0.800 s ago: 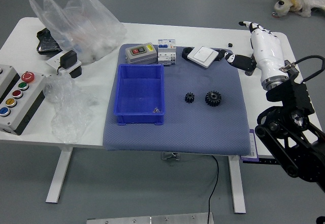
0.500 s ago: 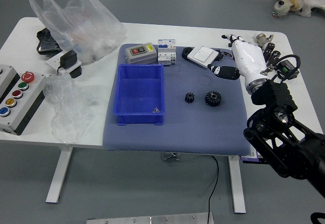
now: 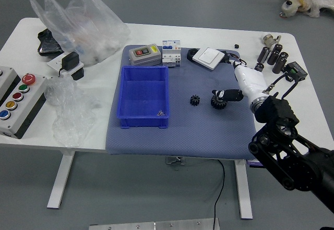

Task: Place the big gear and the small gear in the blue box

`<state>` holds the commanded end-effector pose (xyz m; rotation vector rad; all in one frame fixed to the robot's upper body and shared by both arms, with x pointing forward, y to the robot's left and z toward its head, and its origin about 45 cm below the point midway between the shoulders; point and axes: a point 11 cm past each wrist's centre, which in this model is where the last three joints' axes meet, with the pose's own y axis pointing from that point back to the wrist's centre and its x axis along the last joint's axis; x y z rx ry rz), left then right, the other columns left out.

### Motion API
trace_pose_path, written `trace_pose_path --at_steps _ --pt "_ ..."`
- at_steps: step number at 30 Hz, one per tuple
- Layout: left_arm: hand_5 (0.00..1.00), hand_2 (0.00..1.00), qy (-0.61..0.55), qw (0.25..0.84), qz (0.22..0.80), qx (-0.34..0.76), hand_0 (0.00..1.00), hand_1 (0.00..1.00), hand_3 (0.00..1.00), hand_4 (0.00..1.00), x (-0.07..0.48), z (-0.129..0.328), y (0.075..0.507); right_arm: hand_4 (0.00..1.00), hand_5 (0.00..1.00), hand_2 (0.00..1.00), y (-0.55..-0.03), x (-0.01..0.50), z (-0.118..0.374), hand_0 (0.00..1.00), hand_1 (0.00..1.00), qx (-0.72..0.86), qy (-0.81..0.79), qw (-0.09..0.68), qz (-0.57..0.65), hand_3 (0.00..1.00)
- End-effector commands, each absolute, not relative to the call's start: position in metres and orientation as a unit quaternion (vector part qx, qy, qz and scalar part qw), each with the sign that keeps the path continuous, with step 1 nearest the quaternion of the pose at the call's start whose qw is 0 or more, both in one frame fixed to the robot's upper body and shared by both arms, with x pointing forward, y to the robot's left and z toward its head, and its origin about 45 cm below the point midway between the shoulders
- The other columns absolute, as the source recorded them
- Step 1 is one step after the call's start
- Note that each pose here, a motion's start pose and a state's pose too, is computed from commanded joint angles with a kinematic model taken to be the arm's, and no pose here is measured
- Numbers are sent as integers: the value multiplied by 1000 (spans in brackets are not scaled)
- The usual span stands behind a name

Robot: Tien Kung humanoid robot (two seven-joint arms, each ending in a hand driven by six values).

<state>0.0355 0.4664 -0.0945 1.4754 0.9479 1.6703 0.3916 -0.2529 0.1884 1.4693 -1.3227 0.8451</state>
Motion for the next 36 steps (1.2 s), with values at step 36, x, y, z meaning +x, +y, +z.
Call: trace_pose_path --at_steps 36 --pt "275 517 366 354 645 570 622 519 661 697 37 -95 465 970 437 788 -252 393 129 451 672 626 -488 531 297 904"
